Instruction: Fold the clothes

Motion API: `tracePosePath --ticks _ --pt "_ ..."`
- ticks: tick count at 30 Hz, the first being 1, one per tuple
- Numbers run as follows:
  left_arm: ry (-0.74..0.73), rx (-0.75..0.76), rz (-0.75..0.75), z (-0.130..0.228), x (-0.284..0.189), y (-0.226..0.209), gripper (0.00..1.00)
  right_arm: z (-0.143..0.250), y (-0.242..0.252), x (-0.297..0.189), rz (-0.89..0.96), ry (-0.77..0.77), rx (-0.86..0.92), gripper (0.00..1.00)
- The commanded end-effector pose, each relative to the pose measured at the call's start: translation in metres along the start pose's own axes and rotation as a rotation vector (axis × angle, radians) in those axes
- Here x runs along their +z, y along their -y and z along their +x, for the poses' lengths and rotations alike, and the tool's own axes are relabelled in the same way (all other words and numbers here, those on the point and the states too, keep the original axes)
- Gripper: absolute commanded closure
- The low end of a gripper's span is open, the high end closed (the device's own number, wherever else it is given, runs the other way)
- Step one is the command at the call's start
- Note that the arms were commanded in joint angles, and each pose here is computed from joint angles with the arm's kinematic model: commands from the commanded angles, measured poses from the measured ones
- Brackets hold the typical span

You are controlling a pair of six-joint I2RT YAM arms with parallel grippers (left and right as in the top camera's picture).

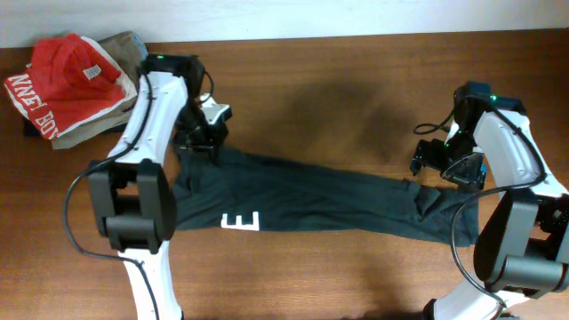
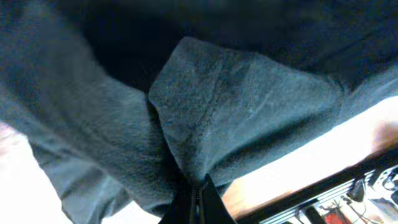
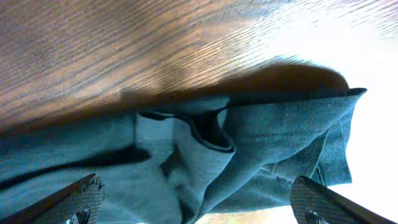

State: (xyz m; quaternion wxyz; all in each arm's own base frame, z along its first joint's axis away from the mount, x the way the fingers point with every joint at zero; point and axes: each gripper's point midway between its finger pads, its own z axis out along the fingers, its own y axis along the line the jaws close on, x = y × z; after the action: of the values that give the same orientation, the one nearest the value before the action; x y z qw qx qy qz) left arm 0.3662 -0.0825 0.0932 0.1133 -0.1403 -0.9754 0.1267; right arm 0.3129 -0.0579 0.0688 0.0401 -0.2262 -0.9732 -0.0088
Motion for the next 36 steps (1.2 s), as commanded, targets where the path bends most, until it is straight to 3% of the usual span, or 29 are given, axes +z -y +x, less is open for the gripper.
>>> tracePosePath --ticks 1,9,11,15,17,20,21,22,23,32,34,35,36 --pt "0.004 -0.011 -0.035 0.005 -0.006 -0.005 0.99 0.005 -0.009 0.0 -0.059 -0.01 -0.007 0.01" --pt "-0.115 -0.077 -0.06 0.028 0.038 -0.019 0.99 0.008 -0.014 -0.001 -0.093 -0.025 -0.019 0.0" --pt "-0.169 -0.205 -0.221 0.043 0.055 -0.049 0.99 0.008 -0.014 -0.001 -0.093 -0.024 -0.019 0.15" --pt "-0.202 -0.327 -0.332 0.06 0.069 -0.073 0.99 0.007 -0.014 -0.001 -0.093 -0.023 -0.019 0.33" --pt "-0.208 -0.362 -0.325 0.065 0.072 -0.082 0.99 0.007 -0.014 -0.001 -0.092 -0.023 -0.02 0.53" --pt "-0.203 -0.392 -0.312 0.068 0.07 -0.09 0.99 0.007 -0.015 -0.001 -0.098 -0.02 -0.019 0.67" --pt "-0.202 -0.397 -0.31 0.068 0.07 -0.092 0.99 0.008 -0.017 -0.001 -0.108 -0.026 -0.019 0.77" --pt "-0.199 -0.399 -0.306 0.068 0.07 -0.092 0.99 0.01 -0.021 -0.002 -0.124 -0.032 -0.024 0.94" --pt "-0.195 -0.399 -0.307 0.067 0.07 -0.092 0.99 0.011 -0.024 -0.002 -0.13 -0.035 -0.03 0.96" --pt "-0.165 -0.434 -0.313 0.061 0.071 -0.094 0.99 0.038 -0.08 0.003 -0.098 -0.05 -0.23 0.95" --pt "-0.165 -0.433 -0.313 0.061 0.071 -0.094 0.99 0.039 -0.079 0.007 -0.039 -0.039 -0.257 0.9" --pt "-0.165 -0.433 -0.313 0.061 0.071 -0.094 0.99 0.037 -0.075 0.007 -0.006 -0.027 -0.262 0.77" --pt "-0.165 -0.433 -0.313 0.061 0.071 -0.094 0.99 0.035 -0.073 0.007 0.01 -0.02 -0.262 0.37"
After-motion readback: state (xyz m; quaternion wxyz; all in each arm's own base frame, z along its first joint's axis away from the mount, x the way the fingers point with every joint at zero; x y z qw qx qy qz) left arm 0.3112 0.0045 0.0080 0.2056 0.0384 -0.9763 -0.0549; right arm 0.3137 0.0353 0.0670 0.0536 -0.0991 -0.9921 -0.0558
